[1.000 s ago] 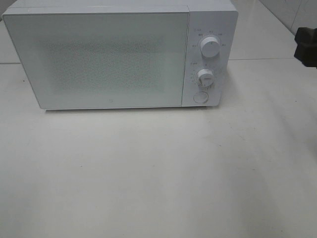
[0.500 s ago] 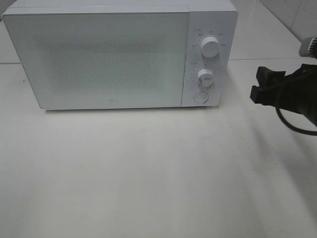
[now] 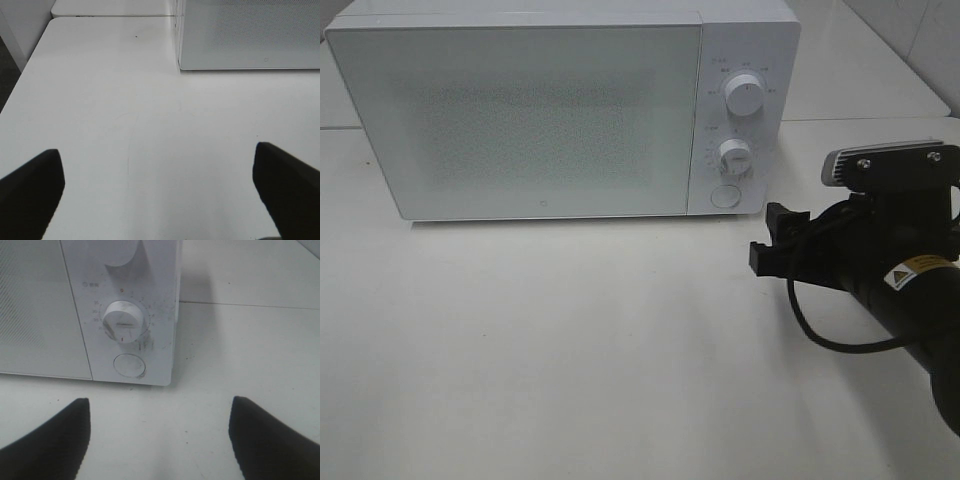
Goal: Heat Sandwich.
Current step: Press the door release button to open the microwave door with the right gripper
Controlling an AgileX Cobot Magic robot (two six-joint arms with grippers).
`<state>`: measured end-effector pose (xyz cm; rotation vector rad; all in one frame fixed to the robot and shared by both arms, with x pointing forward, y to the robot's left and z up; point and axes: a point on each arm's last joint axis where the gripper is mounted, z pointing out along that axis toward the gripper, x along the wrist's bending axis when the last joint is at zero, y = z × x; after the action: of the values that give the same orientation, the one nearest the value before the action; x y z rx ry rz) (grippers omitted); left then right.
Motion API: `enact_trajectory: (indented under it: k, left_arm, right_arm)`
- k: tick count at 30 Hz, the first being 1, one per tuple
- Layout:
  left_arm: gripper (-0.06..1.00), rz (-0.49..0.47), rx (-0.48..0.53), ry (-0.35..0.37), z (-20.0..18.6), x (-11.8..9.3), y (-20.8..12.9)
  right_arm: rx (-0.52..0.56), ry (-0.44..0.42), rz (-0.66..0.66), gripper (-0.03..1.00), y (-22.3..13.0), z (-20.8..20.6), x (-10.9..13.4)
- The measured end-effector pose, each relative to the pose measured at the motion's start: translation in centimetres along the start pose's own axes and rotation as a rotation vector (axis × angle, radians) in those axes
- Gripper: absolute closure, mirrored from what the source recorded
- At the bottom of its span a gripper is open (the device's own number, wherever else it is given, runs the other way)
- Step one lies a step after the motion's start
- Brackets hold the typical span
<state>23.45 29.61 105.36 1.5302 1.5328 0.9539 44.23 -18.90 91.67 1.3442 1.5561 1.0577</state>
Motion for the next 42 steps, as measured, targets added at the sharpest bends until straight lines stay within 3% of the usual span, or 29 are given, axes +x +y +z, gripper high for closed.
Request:
enact_trajectory:
  k: [15, 20, 21, 23, 25, 26, 28, 31, 33, 36, 38, 40, 42]
  left_arm:
    - [-0.02, 0.000, 0.000, 0.000, 0.00, 0.00, 0.00]
    - [-0.02, 0.000, 0.000, 0.000, 0.00, 0.00, 0.00]
    - [-0.02, 0.000, 0.000, 0.000, 0.00, 0.00, 0.00]
    - [-0.02, 0.000, 0.000, 0.000, 0.00, 0.00, 0.00]
    - [-0.02, 0.000, 0.000, 0.000, 0.00, 0.00, 0.00]
    - [-0.02, 0.000, 0.000, 0.000, 0.00, 0.00, 0.00]
    - [-0.02, 0.000, 0.000, 0.000, 0.00, 0.00, 0.00]
    - [-0.02, 0.000, 0.000, 0.000, 0.00, 0.00, 0.00]
    - [-0.02, 0.000, 0.000, 0.000, 0.00, 0.00, 0.00]
    - [-0.02, 0.000, 0.000, 0.000, 0.00, 0.00, 0.00]
    - [-0.02, 0.000, 0.000, 0.000, 0.00, 0.00, 0.00]
    - [-0.02, 0.000, 0.000, 0.000, 0.00, 0.00, 0.00]
    - [-0.02, 0.000, 0.000, 0.000, 0.00, 0.00, 0.00]
  right_arm:
    - [0.004, 0.009, 0.016, 0.23, -0.08, 0.48, 1.03]
    - [0.004, 0.008, 0.150, 0.25, -0.05, 0.49, 1.04]
    - [0.005, 0.008, 0.254, 0.27, -0.06, 0.49, 1.04]
    - [0.005, 0.008, 0.302, 0.27, -0.06, 0.49, 1.04]
    - [0.007, 0.007, 0.430, 0.29, -0.07, 0.49, 1.04]
    - [0.007, 0.004, 0.569, 0.30, -0.08, 0.49, 1.02]
    - [0.007, 0.004, 0.626, 0.31, -0.08, 0.49, 1.02]
    - [0.014, 0.002, 0.926, 0.35, -0.13, 0.49, 1.04]
    - [0.024, 0.000, 0.988, 0.36, -0.21, 0.49, 1.06]
    - [0.050, -0.013, 1.261, 0.43, -0.44, 0.48, 1.13]
    - [0.051, -0.015, 1.306, 0.45, -0.45, 0.48, 1.13]
    - [0.052, -0.019, 1.436, 0.54, -0.45, 0.48, 1.13]
    - [0.051, -0.020, 1.469, 0.58, -0.45, 0.48, 1.13]
